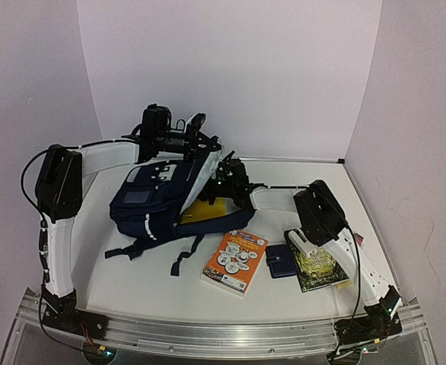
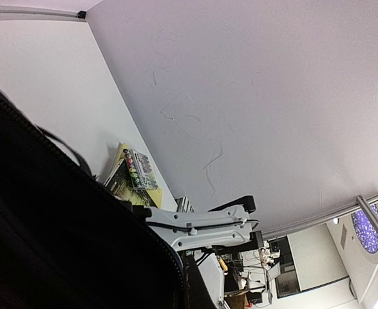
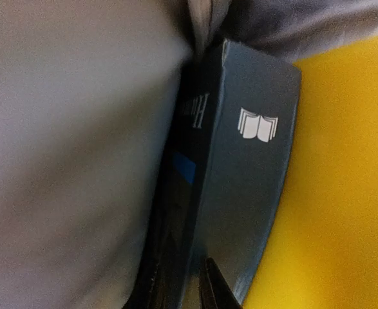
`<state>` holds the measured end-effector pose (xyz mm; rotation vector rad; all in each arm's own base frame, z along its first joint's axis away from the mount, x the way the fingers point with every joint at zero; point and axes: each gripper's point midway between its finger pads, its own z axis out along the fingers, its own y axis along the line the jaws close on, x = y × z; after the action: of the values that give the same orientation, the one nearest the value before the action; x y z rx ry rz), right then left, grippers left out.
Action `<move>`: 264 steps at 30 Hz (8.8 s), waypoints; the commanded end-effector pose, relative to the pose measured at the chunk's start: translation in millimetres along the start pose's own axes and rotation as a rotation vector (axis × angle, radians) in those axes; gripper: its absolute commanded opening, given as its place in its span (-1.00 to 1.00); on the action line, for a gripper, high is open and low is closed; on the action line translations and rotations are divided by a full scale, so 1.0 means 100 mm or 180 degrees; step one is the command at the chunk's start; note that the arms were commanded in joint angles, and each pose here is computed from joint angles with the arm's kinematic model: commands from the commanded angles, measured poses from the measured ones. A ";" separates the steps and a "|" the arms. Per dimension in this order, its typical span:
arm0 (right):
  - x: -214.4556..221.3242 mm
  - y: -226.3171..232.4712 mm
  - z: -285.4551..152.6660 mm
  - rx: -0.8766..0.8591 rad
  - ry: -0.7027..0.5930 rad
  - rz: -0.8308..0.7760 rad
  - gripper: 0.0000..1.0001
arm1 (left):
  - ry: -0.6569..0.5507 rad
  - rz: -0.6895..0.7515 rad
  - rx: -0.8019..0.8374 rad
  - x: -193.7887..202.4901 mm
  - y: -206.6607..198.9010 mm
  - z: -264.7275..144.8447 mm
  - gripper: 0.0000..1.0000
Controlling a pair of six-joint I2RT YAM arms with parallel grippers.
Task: Pack the student bag
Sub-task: Adjust the book in the student bag, then pick up the book from the center of the board.
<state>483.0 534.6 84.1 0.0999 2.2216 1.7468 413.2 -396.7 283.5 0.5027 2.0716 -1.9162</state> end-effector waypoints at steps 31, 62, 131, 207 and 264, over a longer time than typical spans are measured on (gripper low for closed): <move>-0.31 0.64 -1.38 0.0425 0.0146 -0.1087 0.39 | -0.1048 -0.0219 -0.1877 0.41 0.81 -1.52 -0.59; 1.04 -0.48 -2.83 0.2002 0.1892 -0.2067 0.84 | 0.1235 0.0876 -0.2720 2.96 0.54 -0.12 0.99; 2.06 -0.94 -2.85 0.2123 0.2662 -0.3385 0.10 | 0.0317 -0.0530 -0.2078 2.68 1.29 0.41 -0.06; 0.99 1.32 -3.28 0.1267 0.1093 -0.2869 0.97 | -0.0088 0.0883 -0.0848 2.07 -1.05 0.18 -1.00; 0.99 2.41 -2.79 -0.0290 0.1108 -0.2205 -1.00 | -0.0746 0.0689 -0.1455 1.58 -0.88 -0.50 0.82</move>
<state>293.2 357.2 310.9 -0.8491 2.1844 1.4274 237.1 -332.7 306.6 0.2529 2.0504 -1.2834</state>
